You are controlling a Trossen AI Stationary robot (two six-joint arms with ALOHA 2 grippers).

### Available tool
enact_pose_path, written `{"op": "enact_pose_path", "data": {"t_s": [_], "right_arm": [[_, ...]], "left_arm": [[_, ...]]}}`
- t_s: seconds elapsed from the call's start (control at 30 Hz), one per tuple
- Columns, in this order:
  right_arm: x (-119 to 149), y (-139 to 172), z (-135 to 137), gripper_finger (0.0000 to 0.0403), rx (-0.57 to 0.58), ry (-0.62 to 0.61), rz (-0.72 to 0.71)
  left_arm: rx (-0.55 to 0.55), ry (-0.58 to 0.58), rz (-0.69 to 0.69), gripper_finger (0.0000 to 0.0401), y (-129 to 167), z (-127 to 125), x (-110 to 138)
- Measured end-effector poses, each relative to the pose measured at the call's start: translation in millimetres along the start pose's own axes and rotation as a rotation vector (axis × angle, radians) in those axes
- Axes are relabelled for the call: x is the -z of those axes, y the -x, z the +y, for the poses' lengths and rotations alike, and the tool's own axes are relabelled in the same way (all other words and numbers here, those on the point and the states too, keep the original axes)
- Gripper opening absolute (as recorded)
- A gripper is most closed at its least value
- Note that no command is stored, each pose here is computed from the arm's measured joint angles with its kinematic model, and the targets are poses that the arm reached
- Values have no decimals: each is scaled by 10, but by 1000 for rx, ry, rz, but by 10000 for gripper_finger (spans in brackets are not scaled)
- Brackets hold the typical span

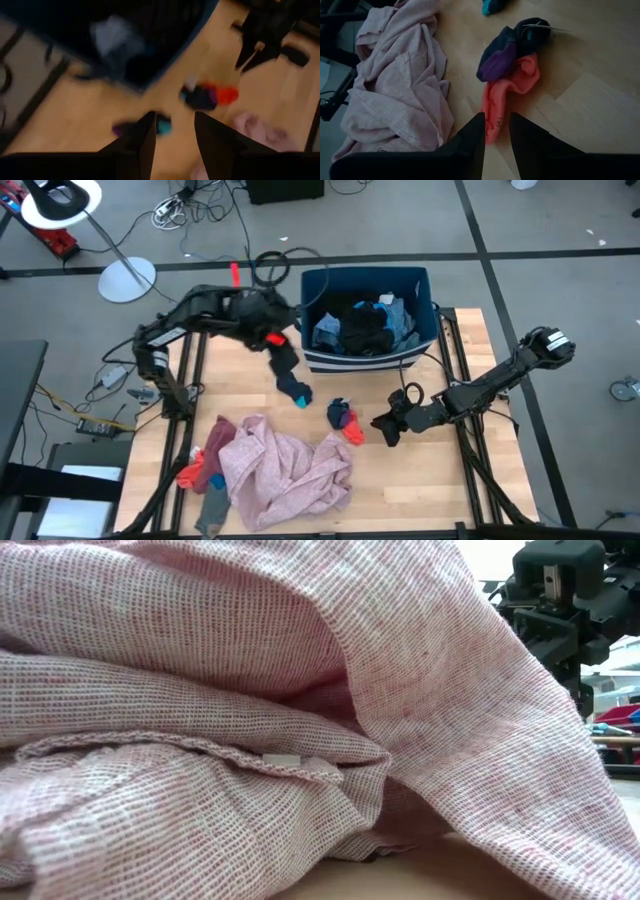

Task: Sort clothes
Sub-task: Put the pink polo shirt into the blue bin

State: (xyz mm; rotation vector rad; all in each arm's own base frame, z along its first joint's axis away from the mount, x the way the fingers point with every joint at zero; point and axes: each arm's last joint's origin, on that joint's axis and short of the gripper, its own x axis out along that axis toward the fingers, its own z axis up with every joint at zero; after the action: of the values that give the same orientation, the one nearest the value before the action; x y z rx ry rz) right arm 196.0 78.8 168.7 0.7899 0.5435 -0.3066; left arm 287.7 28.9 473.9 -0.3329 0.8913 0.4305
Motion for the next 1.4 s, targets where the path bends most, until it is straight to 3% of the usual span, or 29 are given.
{"op": "enact_pose_path", "data": {"t_s": [0.23,0.5,0.7,0.87,1.2,1.4], "right_arm": [[-5,0,9,89,-8,20,-4],[-3,0,17,89,-21,20,8],[-3,0,22,89,-28,23,12],[0,0,26,89,-36,20,22],[16,3,42,89,-79,10,88],[18,4,50,89,-90,-10,99]], "left_arm": [[9,107,-30,140,217,-171,207],[-14,30,38,140,96,-500,495],[-12,-67,93,140,-246,-804,740],[98,-151,117,140,-650,-1065,949],[224,-149,223,140,-1325,-1227,1443],[188,-135,317,140,-1485,-1253,1813]]}}
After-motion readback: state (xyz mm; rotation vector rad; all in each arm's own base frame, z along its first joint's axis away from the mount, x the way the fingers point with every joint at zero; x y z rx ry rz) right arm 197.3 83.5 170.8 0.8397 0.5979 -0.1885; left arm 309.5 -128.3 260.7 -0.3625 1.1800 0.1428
